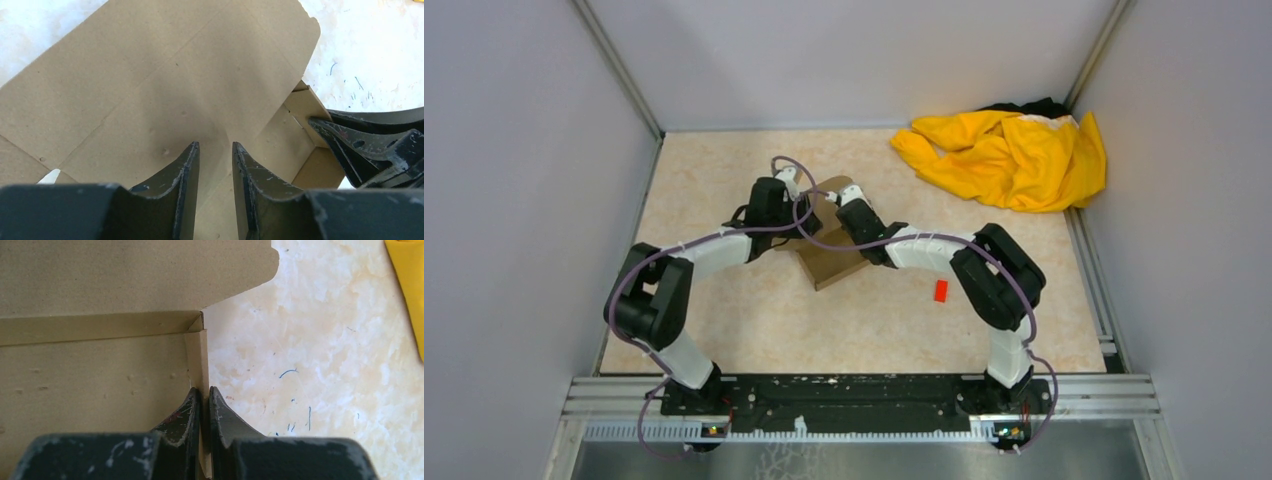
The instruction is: Fold the paper box
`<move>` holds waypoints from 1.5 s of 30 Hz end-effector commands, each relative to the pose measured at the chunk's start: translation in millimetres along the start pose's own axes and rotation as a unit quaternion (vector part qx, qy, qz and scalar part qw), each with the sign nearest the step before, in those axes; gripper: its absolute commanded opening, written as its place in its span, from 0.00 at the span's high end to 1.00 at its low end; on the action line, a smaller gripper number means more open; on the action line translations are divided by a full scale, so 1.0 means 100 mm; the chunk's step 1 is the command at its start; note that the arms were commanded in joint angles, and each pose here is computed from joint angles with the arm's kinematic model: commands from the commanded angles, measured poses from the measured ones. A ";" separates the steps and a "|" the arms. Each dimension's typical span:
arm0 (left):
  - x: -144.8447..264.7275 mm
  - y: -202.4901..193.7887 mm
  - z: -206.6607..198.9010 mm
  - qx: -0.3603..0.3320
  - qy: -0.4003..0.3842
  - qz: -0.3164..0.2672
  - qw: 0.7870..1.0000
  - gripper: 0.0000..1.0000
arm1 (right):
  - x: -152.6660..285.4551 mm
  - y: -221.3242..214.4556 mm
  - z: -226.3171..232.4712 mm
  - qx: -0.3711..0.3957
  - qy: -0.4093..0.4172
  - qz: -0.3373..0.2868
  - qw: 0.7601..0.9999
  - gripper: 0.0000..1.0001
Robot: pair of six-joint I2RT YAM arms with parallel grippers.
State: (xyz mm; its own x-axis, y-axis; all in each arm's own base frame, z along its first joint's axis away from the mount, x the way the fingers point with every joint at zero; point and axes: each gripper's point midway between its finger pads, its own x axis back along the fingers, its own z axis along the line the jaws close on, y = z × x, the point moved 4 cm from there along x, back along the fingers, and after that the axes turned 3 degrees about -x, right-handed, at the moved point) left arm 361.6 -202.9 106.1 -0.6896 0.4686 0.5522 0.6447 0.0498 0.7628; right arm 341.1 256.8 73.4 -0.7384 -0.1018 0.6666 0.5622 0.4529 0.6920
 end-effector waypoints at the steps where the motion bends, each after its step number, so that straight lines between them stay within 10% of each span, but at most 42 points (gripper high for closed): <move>1: -0.05 -0.16 0.00 0.008 -0.020 0.018 1.000 0.64 | -0.18 -0.54 -0.08 0.060 -0.046 0.085 0.994 1.00; 27: 0.58 -0.07 -0.17 0.019 -0.043 -0.018 0.999 0.61 | -0.03 -0.66 0.55 0.122 0.207 0.093 0.966 0.90; 45: 1.14 0.12 -0.32 0.024 -0.066 -0.084 0.994 0.57 | 0.07 -0.46 0.49 0.190 0.151 0.022 0.970 0.96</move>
State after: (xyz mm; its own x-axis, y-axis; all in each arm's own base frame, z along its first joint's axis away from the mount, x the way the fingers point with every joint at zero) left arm 283.7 -176.4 184.4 -0.7415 0.5483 0.3867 0.5520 0.1709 0.8162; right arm 317.4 298.9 54.4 -0.5944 -0.4004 0.6974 0.3684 0.6353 0.6787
